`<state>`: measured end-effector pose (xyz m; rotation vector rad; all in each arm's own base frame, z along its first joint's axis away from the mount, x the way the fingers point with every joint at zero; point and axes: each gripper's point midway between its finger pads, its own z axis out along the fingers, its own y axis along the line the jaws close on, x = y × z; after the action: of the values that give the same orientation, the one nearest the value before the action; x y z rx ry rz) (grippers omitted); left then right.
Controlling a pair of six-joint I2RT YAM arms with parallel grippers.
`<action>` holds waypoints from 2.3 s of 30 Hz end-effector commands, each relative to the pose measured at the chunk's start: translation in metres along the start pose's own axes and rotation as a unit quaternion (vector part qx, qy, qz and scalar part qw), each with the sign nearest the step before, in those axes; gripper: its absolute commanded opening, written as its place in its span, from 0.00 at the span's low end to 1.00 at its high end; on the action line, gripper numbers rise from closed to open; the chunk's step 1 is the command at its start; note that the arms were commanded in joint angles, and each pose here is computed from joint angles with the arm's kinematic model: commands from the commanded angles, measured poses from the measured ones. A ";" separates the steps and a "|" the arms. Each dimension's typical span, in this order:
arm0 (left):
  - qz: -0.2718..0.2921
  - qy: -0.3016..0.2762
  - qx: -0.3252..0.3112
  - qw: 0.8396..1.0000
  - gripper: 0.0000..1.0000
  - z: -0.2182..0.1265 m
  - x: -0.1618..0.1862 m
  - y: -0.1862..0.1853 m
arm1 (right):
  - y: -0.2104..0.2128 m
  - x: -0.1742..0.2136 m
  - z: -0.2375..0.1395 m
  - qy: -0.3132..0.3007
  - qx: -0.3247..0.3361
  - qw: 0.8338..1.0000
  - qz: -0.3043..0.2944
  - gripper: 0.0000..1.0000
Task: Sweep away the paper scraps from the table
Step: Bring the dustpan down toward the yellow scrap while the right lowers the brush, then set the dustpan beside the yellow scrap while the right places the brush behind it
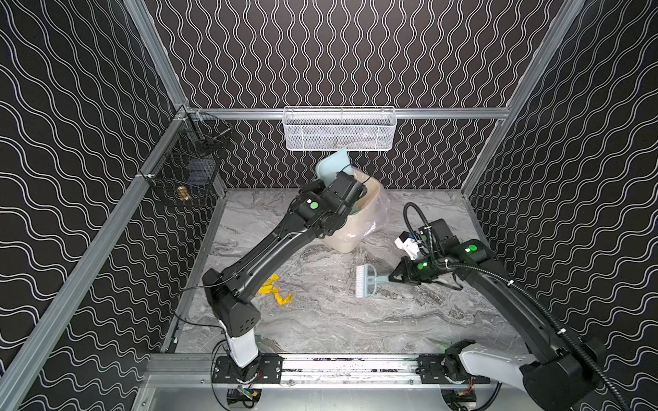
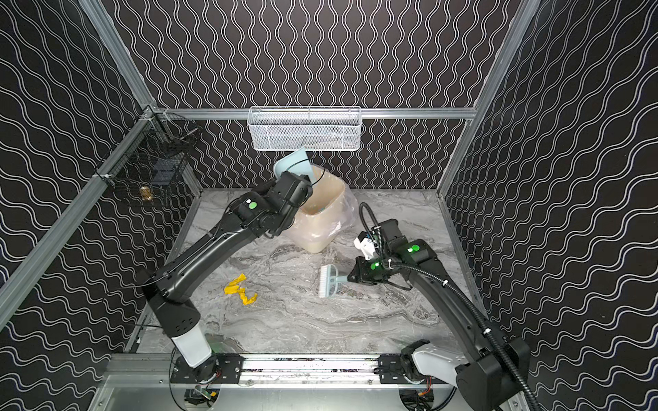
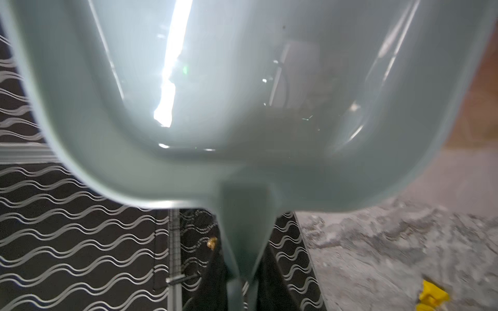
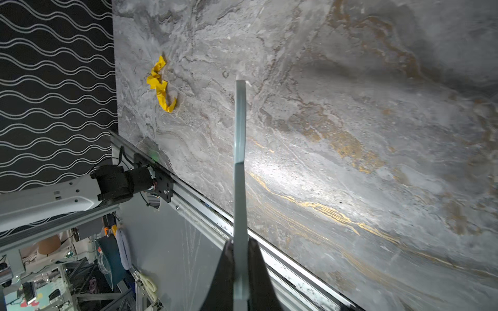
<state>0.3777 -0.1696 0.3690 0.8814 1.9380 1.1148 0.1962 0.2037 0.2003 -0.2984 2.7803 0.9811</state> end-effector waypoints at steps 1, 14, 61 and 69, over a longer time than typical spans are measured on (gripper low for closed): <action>-0.067 0.033 0.070 0.995 0.00 -0.010 0.041 -0.024 | 0.025 -0.011 0.008 -0.032 -0.038 0.999 -0.007 0.00; -0.203 0.060 0.233 0.949 0.00 -0.042 0.110 -0.088 | 0.098 -0.007 0.071 -0.046 -0.136 0.987 -0.078 0.00; -0.252 0.136 0.337 0.897 0.00 -0.062 0.176 -0.148 | 0.009 0.041 0.112 0.066 -0.024 0.995 0.066 0.00; -0.233 0.148 0.360 0.891 0.00 -0.063 0.181 -0.170 | 0.029 0.017 0.110 0.059 -0.050 0.996 0.039 0.00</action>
<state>0.2009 -0.1083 0.2004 0.5272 2.6889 0.2514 0.1793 0.2938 0.1341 -0.2423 2.8576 1.1753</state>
